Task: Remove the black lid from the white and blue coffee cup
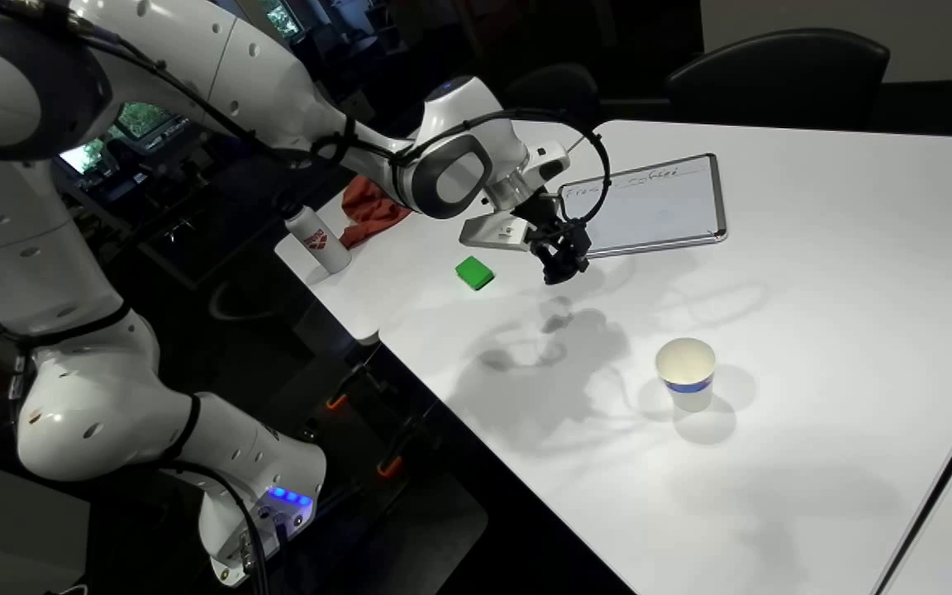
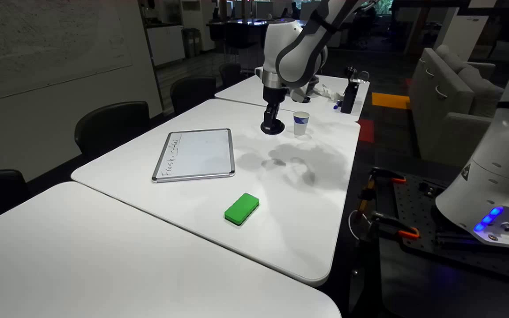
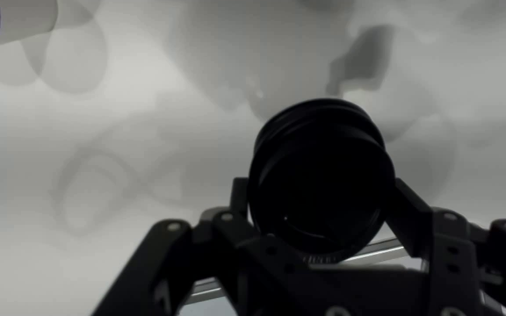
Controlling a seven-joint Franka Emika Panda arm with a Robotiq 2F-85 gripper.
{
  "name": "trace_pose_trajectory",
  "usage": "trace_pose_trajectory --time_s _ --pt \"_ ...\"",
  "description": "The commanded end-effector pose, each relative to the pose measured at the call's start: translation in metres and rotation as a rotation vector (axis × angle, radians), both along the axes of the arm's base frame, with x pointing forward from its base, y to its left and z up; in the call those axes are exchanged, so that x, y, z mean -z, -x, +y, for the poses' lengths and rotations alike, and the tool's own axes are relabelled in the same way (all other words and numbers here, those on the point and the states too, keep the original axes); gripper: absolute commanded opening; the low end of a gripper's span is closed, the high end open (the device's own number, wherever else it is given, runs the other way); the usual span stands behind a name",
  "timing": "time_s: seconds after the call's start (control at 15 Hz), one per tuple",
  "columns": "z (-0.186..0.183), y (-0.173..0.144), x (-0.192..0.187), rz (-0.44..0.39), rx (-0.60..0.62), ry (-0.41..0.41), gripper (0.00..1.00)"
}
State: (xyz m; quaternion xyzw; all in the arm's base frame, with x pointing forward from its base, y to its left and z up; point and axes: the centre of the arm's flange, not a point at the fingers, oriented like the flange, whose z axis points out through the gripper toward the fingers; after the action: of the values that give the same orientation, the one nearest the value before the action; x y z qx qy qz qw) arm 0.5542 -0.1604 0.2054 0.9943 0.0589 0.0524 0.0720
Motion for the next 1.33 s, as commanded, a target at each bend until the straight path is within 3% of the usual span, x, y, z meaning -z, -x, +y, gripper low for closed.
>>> trace_pose_trajectory --time_s 0.0,0.47,0.6,0.8,0.87,1.0,1.27 --pt "0.015 0.028 0.023 -0.021 -0.164 -0.028 0.81" --pt "0.02 0.048 0.087 0.034 -0.34 -0.069 0.82" --pt "0.02 0.05 0.103 0.049 -0.373 -0.074 0.86" --pt "0.022 0.053 0.12 0.07 -0.404 -0.077 0.82" --pt "0.023 0.054 0.12 0.075 -0.41 -0.077 0.96" --pt "0.024 0.06 0.103 0.067 -0.397 -0.092 1.0" --pt "0.011 0.081 0.029 -0.049 -0.315 -0.124 1.0"
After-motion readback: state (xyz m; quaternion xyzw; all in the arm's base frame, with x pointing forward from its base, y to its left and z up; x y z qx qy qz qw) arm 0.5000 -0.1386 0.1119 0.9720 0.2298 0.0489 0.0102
